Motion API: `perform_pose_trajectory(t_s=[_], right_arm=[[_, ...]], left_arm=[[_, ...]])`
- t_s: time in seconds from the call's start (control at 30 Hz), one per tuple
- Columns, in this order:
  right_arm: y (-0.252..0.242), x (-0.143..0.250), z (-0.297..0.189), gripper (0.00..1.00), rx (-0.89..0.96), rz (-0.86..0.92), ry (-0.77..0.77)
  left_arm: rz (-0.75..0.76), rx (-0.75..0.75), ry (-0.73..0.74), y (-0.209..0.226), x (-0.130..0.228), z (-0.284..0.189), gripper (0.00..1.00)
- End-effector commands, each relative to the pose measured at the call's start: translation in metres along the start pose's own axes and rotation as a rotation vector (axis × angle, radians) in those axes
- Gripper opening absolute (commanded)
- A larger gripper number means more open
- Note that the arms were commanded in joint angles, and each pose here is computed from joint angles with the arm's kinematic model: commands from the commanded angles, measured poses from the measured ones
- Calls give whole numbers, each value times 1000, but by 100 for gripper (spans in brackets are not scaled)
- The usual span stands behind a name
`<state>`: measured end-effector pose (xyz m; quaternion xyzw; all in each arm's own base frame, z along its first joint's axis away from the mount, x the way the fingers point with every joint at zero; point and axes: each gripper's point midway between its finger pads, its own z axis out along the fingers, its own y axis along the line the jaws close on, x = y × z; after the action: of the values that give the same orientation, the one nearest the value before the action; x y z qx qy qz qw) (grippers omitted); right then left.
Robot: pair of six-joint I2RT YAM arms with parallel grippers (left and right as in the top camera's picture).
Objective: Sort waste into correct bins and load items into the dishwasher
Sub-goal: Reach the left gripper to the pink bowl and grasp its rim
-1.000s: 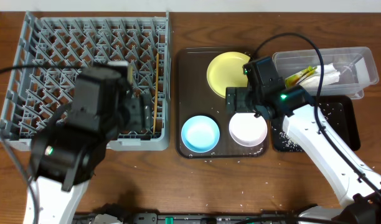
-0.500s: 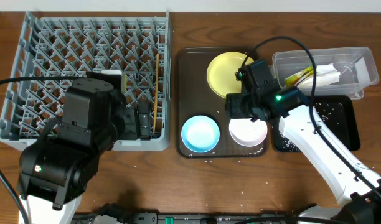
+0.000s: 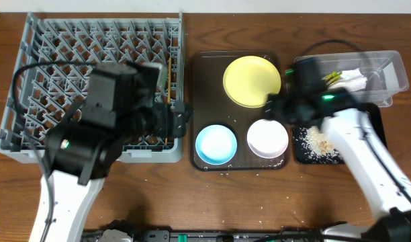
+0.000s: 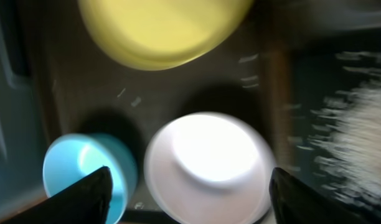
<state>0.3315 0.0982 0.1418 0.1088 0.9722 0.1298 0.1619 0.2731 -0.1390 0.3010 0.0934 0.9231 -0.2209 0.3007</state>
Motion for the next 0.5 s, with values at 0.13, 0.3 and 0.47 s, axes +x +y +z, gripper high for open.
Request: perform_pose_trajectory(t_s=[0.13,0.3,0.47], right_arm=[[-87,-30,-86,98,30,299,-226],[-97,-30,-91,99,42,331,-240],[-97,-30,-91,99,42,331,-240]], left_arm=[[94,123,169,-36,9,69,86],[214,32,367,-43,49,162,79],[270,26,467,-53,84,229,73]])
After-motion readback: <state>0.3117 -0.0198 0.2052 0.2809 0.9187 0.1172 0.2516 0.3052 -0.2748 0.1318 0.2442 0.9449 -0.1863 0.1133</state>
